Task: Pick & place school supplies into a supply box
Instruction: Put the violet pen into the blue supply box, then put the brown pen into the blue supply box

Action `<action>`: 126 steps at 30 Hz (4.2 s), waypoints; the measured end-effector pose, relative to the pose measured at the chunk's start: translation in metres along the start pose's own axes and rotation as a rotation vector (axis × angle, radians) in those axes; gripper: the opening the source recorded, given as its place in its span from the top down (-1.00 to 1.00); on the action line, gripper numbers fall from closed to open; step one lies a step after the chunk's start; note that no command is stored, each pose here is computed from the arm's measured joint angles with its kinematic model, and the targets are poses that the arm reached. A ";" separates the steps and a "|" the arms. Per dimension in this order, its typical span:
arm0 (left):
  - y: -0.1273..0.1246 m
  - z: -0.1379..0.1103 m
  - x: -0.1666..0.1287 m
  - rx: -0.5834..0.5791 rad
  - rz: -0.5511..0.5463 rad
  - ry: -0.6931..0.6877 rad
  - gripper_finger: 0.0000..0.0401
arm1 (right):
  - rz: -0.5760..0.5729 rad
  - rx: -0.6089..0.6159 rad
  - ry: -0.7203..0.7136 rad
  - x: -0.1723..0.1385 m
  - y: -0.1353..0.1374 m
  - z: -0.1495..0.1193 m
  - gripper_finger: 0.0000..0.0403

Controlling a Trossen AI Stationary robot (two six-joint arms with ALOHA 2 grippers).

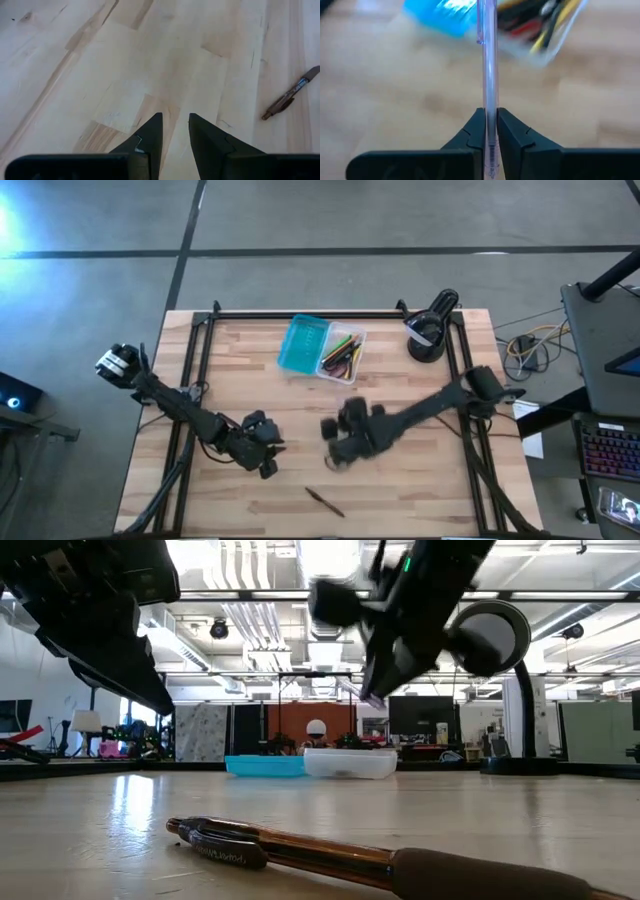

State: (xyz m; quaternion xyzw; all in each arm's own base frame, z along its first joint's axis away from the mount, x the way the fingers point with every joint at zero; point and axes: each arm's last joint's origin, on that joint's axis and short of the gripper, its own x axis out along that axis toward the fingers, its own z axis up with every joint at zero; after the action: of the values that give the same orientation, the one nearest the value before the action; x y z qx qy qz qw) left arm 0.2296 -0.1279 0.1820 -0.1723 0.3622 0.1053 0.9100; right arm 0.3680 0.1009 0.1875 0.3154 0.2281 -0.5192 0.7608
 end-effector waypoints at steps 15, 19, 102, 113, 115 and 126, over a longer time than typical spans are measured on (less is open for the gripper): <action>0.000 0.003 0.000 -0.091 0.033 -0.064 0.61 | -0.079 -0.155 0.151 0.105 -0.043 0.098 0.89; 0.000 0.003 0.000 -0.106 0.039 -0.075 0.61 | -0.089 -0.154 0.177 0.116 -0.050 0.106 0.89; -0.123 0.013 0.132 0.810 -0.275 0.201 0.64 | 0.246 -0.700 0.304 -0.116 -0.058 -0.069 -0.02; -0.092 0.037 0.134 0.412 -0.112 0.354 0.95 | 0.106 -0.642 0.192 -0.141 -0.095 -0.066 -0.02; -0.084 0.047 0.128 0.236 -0.081 0.363 0.96 | 0.073 -0.586 0.145 -0.146 -0.106 -0.058 -0.02; 0.007 0.165 0.082 -0.404 0.119 -0.001 0.97 | 0.020 -0.231 -0.072 -0.147 -0.149 -0.002 0.09</action>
State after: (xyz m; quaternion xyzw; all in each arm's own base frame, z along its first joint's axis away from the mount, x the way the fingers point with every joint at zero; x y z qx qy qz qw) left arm 0.3889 -0.0515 0.2347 -0.3294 0.3428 0.2292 0.8494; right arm 0.1763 0.1581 0.2491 0.2089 0.2559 -0.4928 0.8050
